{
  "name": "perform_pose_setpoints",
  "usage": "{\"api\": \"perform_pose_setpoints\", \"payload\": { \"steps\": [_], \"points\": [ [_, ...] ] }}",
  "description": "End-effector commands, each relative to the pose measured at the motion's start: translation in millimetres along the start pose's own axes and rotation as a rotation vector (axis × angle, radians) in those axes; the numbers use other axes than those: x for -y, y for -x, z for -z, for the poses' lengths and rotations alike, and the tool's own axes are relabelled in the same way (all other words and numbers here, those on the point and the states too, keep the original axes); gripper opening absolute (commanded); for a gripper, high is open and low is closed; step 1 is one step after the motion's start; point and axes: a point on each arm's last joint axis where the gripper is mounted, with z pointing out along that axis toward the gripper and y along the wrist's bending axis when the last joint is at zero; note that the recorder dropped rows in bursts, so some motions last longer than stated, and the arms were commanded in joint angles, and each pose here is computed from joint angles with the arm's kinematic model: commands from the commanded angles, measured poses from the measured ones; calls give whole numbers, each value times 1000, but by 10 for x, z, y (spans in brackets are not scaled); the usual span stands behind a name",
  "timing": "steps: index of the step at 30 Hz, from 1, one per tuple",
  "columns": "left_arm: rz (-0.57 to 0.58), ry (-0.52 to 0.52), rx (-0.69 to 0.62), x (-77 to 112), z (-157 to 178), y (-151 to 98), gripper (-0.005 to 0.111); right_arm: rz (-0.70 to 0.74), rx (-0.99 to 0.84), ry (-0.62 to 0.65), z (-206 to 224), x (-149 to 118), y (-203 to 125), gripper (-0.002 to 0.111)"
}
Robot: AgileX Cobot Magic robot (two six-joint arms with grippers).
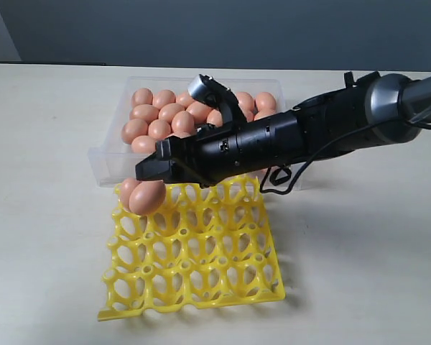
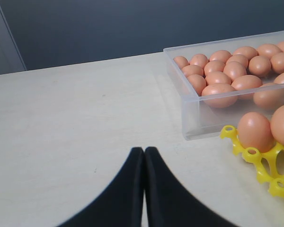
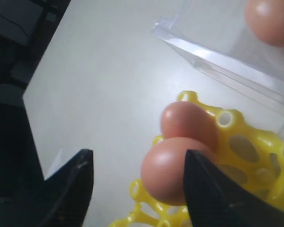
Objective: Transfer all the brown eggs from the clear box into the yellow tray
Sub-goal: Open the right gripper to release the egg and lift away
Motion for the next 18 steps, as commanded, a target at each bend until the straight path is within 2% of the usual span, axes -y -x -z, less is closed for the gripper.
{"api": "perform_pose_setpoints", "payload": {
  "steps": [1,5,9,18],
  "points": [
    [1,5,11,-2,0,-1,0,38,-4,128,-21,-197,69,38],
    [1,5,11,-2,0,-1,0,71,-8,109,-118,-299,62,13],
    [1,5,11,-2,0,-1,0,84,3,-6,-202,-268,28,-1],
    [1,5,11,-2,0,-1,0,121,10,-137,-236,-195,14,-1]
  ]
}}
